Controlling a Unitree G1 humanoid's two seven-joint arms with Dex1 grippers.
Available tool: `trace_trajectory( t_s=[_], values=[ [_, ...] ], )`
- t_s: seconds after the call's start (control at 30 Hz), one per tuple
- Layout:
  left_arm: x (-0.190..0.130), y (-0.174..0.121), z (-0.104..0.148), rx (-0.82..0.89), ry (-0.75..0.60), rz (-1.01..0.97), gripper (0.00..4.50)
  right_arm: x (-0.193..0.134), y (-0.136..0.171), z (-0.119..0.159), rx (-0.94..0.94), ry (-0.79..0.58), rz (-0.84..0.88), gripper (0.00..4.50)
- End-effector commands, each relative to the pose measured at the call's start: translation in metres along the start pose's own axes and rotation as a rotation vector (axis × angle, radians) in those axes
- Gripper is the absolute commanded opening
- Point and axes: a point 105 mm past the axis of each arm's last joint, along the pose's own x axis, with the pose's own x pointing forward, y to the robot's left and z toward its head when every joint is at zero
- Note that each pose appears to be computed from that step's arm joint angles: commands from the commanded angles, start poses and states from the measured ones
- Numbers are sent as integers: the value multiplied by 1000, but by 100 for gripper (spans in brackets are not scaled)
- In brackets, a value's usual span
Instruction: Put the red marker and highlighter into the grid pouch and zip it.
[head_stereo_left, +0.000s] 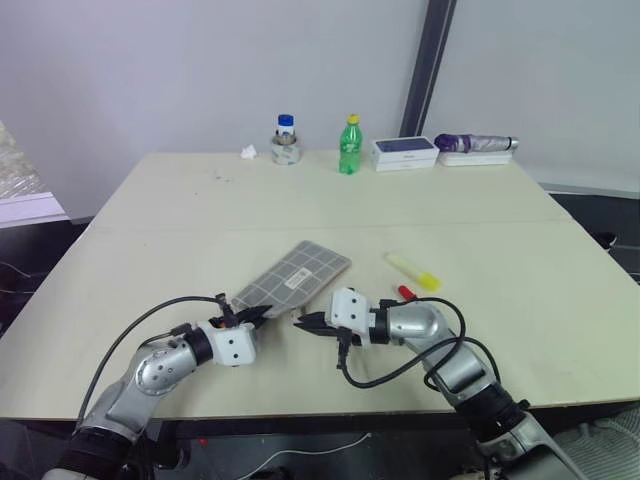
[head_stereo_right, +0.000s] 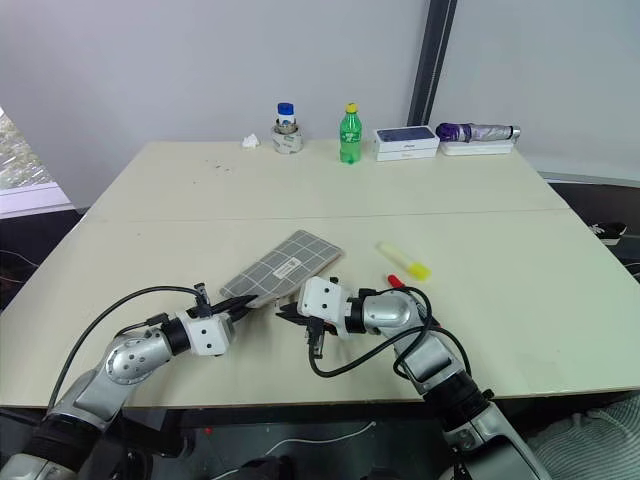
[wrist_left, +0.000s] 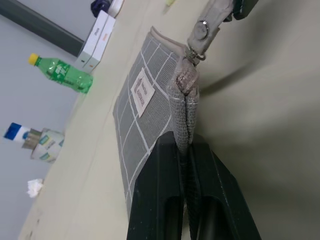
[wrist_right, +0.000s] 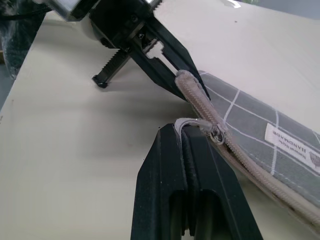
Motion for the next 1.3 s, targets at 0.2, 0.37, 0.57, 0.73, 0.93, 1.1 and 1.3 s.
trace_trajectory(
  t_s=[0.2,0.37,0.57,0.73,0.93,1.1,1.3],
  values=[
    [-7,11,-3,42,17,49,0,-24,-12,0,11,-13,-73,337],
    [-8,19,-1,83,8,89,0,-64,-15,-16,80,20,-181,449],
    [-12,22,2,104,-16,113,0,-121,-32,-15,128,15,-465,449],
    [-17,16,-2,91,-22,96,0,-164,-28,-12,246,-4,-716,449],
    [-13,15,0,104,-51,110,0,-203,-5,-40,248,216,-880,449],
    [-9,11,2,103,-72,95,0,-203,-11,-57,256,292,-898,449],
    [-4,13,4,100,-83,98,0,-205,-48,-51,305,216,-982,449]
  ],
)
